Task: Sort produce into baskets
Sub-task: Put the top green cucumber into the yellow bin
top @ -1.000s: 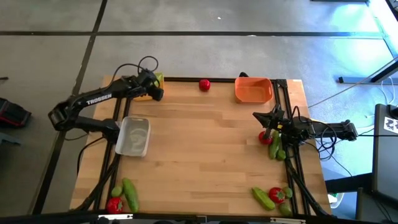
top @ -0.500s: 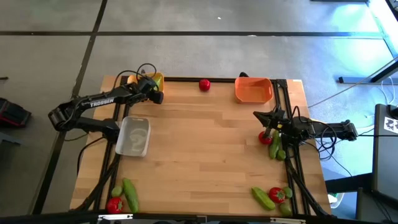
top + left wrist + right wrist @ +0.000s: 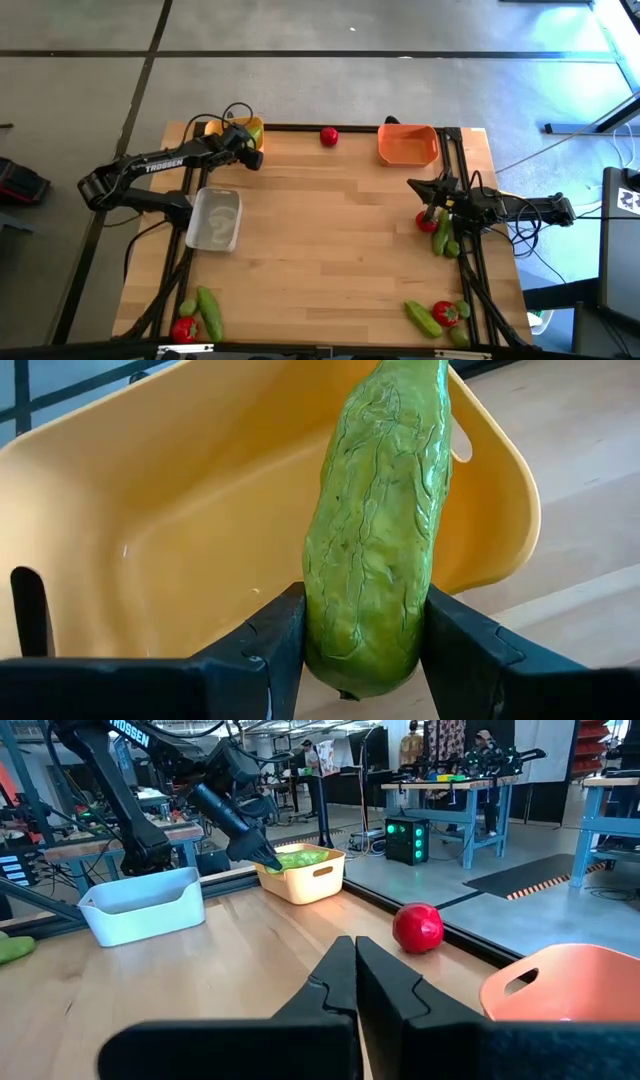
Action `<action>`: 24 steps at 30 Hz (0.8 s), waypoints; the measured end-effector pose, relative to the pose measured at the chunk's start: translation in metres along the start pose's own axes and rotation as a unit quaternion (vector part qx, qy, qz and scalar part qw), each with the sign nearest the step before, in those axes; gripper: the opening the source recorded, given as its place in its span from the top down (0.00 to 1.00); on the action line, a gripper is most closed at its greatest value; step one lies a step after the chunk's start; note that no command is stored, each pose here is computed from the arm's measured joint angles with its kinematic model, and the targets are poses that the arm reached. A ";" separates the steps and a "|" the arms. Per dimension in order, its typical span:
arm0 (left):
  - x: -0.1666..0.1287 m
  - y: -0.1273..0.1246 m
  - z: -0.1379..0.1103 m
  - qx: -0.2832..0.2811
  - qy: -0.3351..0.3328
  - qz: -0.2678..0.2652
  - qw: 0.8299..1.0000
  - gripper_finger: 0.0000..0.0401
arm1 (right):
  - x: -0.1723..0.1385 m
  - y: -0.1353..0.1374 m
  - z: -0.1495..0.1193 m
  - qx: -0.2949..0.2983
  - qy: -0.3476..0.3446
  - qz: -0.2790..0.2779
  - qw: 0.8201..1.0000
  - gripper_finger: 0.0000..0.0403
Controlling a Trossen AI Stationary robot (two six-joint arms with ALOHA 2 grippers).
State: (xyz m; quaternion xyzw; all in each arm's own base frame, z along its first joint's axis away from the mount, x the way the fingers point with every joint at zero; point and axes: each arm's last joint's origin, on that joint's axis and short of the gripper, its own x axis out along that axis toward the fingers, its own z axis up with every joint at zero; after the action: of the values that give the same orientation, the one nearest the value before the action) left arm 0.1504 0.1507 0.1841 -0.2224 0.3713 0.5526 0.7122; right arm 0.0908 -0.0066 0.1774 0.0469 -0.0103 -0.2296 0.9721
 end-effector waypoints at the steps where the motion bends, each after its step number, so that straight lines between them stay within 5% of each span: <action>1: 0.000 0.000 0.000 0.000 0.000 0.000 1.000 0.60 | 0.000 0.000 0.000 0.000 0.000 0.000 1.000 0.98; 9: 0.000 0.000 0.000 0.013 0.000 0.000 1.000 0.59 | 0.000 0.000 0.000 0.000 0.000 0.000 1.000 0.98; 24: -0.003 0.007 0.011 0.022 0.000 0.011 1.000 0.41 | 0.000 0.000 0.001 0.021 -0.002 0.002 1.000 0.98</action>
State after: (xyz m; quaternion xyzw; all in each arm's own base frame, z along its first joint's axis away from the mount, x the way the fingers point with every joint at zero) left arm 0.1468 0.1584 0.1935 -0.2022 0.3862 0.5522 0.7106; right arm 0.0908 -0.0065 0.1780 0.0666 -0.0172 -0.2272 0.9714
